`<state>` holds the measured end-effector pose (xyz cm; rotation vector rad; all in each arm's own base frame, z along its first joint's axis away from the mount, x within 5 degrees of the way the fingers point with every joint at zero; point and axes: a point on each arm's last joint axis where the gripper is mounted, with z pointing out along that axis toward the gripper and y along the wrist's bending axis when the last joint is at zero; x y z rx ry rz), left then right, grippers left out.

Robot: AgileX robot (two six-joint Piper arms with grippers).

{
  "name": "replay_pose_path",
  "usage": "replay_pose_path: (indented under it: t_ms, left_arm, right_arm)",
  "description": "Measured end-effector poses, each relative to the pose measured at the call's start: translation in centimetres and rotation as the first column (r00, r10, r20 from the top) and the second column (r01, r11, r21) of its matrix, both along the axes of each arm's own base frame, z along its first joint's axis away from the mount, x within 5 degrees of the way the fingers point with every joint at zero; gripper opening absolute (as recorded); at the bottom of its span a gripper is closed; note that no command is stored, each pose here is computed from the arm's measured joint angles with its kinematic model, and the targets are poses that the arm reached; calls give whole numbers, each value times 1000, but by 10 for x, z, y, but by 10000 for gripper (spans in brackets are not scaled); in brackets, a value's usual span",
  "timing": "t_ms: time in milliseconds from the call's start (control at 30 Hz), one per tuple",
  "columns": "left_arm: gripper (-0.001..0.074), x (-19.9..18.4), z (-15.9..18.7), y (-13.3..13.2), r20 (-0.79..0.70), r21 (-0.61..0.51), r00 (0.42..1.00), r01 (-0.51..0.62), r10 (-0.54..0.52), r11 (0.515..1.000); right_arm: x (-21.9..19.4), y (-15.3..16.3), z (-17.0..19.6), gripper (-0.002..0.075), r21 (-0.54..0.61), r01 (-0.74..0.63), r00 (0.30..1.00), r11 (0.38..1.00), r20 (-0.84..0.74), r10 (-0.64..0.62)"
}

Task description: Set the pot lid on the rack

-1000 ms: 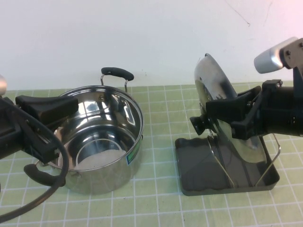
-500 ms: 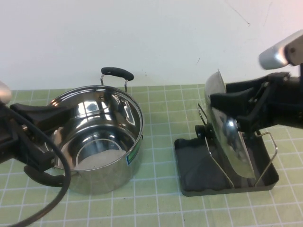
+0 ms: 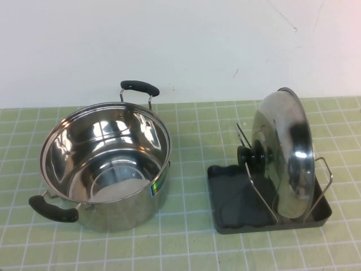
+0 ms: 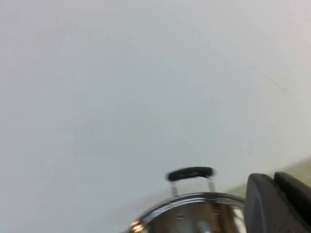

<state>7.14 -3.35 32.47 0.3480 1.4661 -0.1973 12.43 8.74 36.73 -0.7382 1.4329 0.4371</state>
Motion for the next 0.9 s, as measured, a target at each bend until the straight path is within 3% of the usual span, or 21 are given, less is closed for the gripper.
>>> replay_pose_path:
  t_ms: [167,333,633,900]
  left_arm:
    - [-1,-23,-29,9,86,-80,986,-133,140,988]
    - [-1,-32,-52,8,108,-98,984,-129,139,987]
    - [-1,-29,-84,-5,-6,-67,1000,19,-20,998]
    - [-1,-34,-100,-19,-86,-47,977,190,-194,981]
  right_arm:
    - [-35,-16,-20,31,-7,12,995,1000,95,-12]
    - [-53,-24,-39,31,2,18,992,1000,124,-19]
    - [-52,-27,-49,31,41,54,995,998,82,-57]
    - [-52,-28,-49,31,53,57,995,997,77,-61]
